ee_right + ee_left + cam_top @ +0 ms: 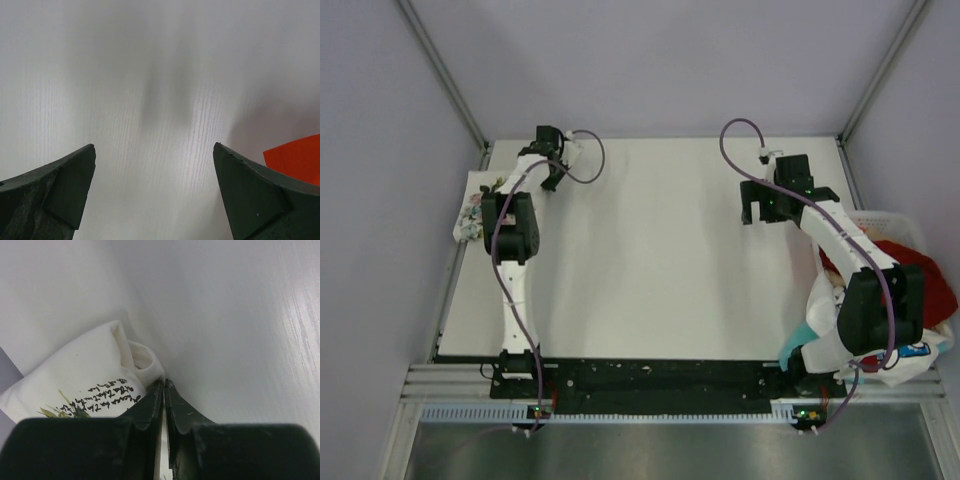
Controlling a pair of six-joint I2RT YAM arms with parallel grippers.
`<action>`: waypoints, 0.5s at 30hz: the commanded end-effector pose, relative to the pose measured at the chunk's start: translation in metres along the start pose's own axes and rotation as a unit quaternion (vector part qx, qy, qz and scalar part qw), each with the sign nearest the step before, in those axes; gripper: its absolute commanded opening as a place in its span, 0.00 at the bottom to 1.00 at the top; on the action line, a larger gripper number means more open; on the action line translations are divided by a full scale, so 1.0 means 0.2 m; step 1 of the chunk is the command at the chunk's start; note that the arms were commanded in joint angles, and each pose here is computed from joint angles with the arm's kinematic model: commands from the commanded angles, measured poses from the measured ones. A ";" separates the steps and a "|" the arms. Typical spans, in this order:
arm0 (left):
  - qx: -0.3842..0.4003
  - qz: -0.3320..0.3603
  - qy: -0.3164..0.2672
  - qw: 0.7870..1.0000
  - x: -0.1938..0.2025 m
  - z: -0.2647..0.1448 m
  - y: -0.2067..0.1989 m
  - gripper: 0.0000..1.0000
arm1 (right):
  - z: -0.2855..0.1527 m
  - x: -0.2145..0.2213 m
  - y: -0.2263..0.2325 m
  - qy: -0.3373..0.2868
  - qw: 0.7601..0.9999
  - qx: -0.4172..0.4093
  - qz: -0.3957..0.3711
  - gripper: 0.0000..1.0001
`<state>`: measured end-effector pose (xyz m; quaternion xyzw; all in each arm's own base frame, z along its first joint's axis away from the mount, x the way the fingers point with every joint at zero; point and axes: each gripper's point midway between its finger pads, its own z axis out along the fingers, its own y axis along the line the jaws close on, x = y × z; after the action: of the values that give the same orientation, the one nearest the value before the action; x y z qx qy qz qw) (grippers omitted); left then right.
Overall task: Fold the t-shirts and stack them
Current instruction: Put the neatly folded tshirt into the corner of the board with the left arm
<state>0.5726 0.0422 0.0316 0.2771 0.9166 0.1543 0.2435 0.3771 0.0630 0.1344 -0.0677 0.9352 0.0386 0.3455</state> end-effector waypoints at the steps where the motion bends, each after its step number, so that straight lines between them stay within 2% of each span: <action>1: 0.033 0.016 -0.001 0.999 0.06 -0.04 -0.06 0.11 | -0.06 -0.12 0.00 -0.038 0.999 0.004 -0.024 0.99; 8: 0.042 0.031 -0.021 0.998 0.01 -0.24 -0.10 0.16 | -0.05 -0.12 0.00 -0.037 0.999 0.004 -0.025 0.99; 12: 0.066 0.036 -0.043 0.996 -0.02 -0.40 -0.19 0.17 | -0.06 -0.11 0.00 -0.036 0.999 0.004 -0.025 0.99; 15: 0.094 0.042 -0.072 0.992 -0.05 -0.53 -0.29 0.23 | -0.06 -0.11 -0.02 -0.038 0.999 0.016 -0.023 0.99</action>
<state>0.5136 0.0108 0.0425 0.3281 0.9136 0.1001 0.2182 0.3775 0.0607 0.1343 -0.0801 0.9342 0.0305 0.3463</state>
